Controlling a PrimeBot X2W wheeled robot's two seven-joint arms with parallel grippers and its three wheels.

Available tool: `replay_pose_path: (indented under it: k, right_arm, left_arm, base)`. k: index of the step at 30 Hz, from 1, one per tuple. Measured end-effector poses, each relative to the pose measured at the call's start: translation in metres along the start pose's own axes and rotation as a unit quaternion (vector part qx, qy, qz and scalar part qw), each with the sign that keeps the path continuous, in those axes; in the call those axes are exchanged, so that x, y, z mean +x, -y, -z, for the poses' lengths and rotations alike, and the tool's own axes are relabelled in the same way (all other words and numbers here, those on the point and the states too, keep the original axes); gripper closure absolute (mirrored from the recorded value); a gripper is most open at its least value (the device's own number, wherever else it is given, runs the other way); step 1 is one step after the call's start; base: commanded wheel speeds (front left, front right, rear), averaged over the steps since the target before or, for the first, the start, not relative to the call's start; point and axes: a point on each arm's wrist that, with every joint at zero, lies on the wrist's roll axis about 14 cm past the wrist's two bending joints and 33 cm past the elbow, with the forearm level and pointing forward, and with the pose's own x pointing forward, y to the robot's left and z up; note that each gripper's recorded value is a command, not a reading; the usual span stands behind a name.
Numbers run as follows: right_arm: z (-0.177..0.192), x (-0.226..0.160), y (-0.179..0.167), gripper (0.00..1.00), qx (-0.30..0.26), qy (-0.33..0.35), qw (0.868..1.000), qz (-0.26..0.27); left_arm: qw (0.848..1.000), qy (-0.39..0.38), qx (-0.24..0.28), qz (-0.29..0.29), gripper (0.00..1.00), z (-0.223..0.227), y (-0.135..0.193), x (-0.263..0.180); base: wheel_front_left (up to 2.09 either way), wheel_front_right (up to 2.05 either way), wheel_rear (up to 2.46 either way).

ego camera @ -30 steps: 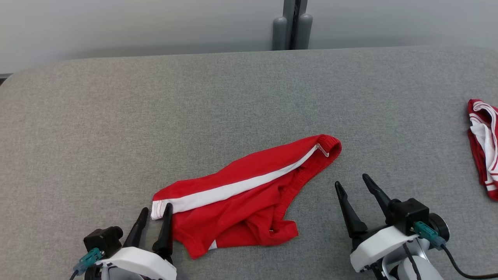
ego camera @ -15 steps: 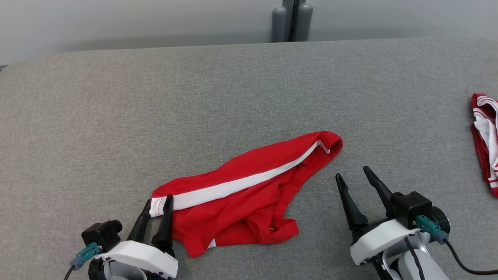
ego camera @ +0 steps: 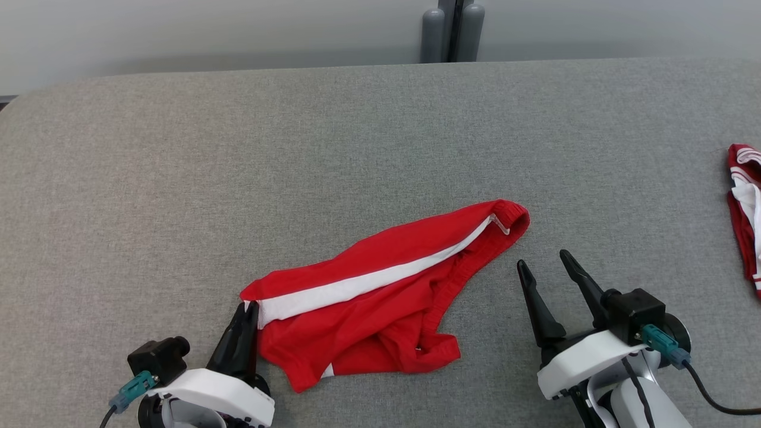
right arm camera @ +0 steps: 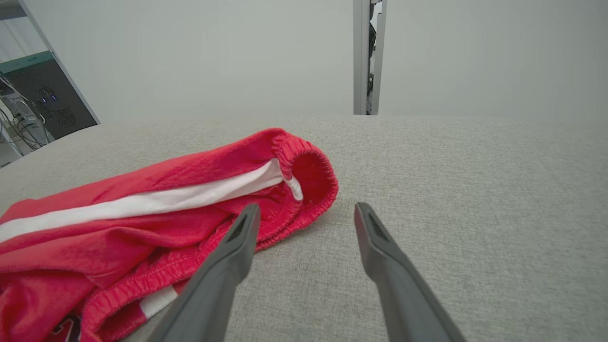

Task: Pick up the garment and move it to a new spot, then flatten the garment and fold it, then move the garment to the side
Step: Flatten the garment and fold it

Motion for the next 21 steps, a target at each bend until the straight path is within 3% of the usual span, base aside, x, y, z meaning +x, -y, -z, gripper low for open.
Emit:
replay_pose_path:
  k: [2, 14, 21]
  right_arm:
    - [0.000, 0.001, 0.000, 0.00, 0.001, 0.001, 1.000, 0.000]
    - [-0.004, 0.021, -0.007, 0.00, 0.005, 0.002, 1.000, -0.016]
    - [0.001, 0.034, -0.012, 0.08, 0.002, -0.009, 1.000, -0.029]
  left_arm:
    - [1.000, 0.000, 0.001, 0.000, 1.00, 0.000, 0.000, 0.000]
    - [1.000, -0.003, 0.004, -0.001, 1.00, 0.000, -0.003, 0.001]
    - [1.000, 0.001, 0.006, 0.000, 1.00, -0.003, -0.004, 0.001]
  base:
    - [0.00, 0.00, 0.00]
    - [0.00, 0.00, 0.00]
    - [0.00, 0.00, 0.00]
